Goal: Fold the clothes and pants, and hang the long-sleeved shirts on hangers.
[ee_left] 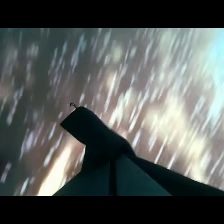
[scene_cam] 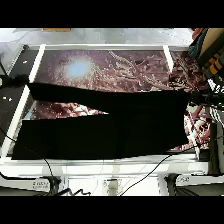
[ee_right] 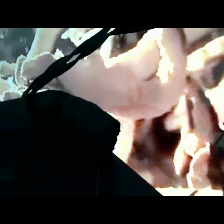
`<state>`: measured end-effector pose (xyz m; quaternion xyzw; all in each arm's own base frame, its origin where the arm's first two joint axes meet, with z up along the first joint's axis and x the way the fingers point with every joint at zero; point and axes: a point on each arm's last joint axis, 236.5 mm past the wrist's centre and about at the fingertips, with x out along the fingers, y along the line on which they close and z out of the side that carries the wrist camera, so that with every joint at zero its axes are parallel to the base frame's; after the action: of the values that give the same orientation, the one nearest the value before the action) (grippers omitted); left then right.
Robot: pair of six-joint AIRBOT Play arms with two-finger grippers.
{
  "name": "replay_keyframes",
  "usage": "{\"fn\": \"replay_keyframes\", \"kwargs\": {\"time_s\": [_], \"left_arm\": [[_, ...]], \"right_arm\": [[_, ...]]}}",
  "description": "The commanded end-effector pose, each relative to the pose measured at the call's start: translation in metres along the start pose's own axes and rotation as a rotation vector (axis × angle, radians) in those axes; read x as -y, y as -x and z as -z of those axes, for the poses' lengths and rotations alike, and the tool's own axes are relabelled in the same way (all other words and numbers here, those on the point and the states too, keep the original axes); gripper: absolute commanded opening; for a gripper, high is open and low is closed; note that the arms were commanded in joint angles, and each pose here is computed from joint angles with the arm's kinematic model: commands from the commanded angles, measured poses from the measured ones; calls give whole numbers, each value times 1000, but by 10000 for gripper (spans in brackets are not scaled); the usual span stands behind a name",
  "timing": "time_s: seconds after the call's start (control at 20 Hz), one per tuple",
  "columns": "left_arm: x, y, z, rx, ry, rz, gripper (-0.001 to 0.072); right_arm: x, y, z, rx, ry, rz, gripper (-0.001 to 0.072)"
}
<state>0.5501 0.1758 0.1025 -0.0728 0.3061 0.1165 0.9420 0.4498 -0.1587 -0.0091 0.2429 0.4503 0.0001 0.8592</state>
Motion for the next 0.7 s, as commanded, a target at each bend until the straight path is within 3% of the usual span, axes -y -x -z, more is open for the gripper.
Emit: {"fn": "replay_keyframes", "kwargs": {"time_s": [0.0, 0.15, 0.4, 0.65], "left_arm": [[11, 20, -53, 163, -70, -33, 6], [-11, 6, 28, -143, -160, -97, 6], [-39, -14, 172, -493, -118, -109, 7], [-41, -29, 211, -571, -112, -102, 8]], "right_arm": [[0, 0, -2, 7, -27, 2, 14], [-2, 0, 2, -10, -27, -8, 15], [-1, 0, 1, -5, -26, -4, 15], [0, 0, -1, 2, -26, 0, 15]]}}
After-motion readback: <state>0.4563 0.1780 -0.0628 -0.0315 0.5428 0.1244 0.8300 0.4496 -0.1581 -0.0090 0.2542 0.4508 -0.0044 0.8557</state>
